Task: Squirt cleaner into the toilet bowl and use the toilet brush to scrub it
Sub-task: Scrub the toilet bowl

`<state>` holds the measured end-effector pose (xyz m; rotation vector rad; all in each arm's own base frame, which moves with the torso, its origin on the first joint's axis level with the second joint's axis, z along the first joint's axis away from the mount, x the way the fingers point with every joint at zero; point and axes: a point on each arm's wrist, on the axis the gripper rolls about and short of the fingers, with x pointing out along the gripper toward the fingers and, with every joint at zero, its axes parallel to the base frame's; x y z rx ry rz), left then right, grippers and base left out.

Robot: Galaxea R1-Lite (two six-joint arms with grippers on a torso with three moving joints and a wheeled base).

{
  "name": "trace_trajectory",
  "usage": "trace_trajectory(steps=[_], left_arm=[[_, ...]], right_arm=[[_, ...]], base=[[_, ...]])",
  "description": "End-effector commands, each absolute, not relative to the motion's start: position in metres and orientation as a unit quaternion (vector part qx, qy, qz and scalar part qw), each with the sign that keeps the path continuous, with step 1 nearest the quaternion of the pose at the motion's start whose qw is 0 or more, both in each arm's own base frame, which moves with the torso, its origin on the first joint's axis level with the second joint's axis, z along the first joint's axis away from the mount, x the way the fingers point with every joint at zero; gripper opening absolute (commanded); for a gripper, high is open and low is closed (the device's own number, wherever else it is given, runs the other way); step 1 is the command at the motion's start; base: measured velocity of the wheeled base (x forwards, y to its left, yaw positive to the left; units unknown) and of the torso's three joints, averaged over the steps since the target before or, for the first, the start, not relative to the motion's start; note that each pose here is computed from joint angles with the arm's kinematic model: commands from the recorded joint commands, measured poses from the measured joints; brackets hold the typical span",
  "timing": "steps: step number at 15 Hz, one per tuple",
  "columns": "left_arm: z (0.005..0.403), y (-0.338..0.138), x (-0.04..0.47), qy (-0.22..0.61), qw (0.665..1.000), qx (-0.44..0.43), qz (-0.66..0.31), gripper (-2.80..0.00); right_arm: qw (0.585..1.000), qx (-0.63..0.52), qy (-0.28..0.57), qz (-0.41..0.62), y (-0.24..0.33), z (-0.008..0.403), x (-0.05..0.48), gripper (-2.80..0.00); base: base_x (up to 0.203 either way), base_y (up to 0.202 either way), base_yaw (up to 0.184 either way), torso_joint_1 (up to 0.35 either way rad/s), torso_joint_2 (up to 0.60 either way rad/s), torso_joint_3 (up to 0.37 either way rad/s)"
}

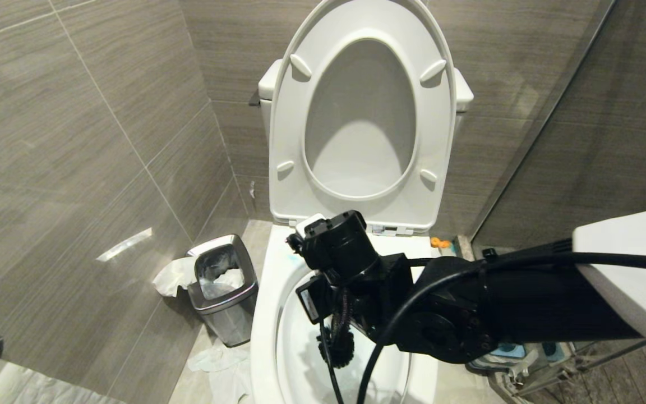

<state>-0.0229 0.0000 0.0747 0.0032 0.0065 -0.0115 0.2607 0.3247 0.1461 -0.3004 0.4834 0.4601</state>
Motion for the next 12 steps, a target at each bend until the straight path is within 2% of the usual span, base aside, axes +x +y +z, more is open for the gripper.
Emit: trace_trajectory(steps=[1,6,12], left_arm=[[0.074,0.000,-0.023,0.005,1.000,0.002,-0.006,-2.80],[0.074,0.000,-0.023,0.005,1.000,0.002,-0.006,-2.80],[0.074,0.000,-0.023,0.005,1.000,0.002,-0.006,-2.80]], right_arm=[[0.939,-0.141,0.240,0.203,0.289,0.160,0.255,-2.80],[0.954,-0.125,0.227,0.152,0.262,0.163,0.292,-2.80],[0.964,-0.101,0.185,0.160,0.306,0.158,0.330,-2.80]], base=[[0.000,0.000,0.000,0.000,0.00,0.000],[0.000,0.000,0.000,0.000,0.00,0.000],[0.000,0.000,0.000,0.000,0.00,0.000]])
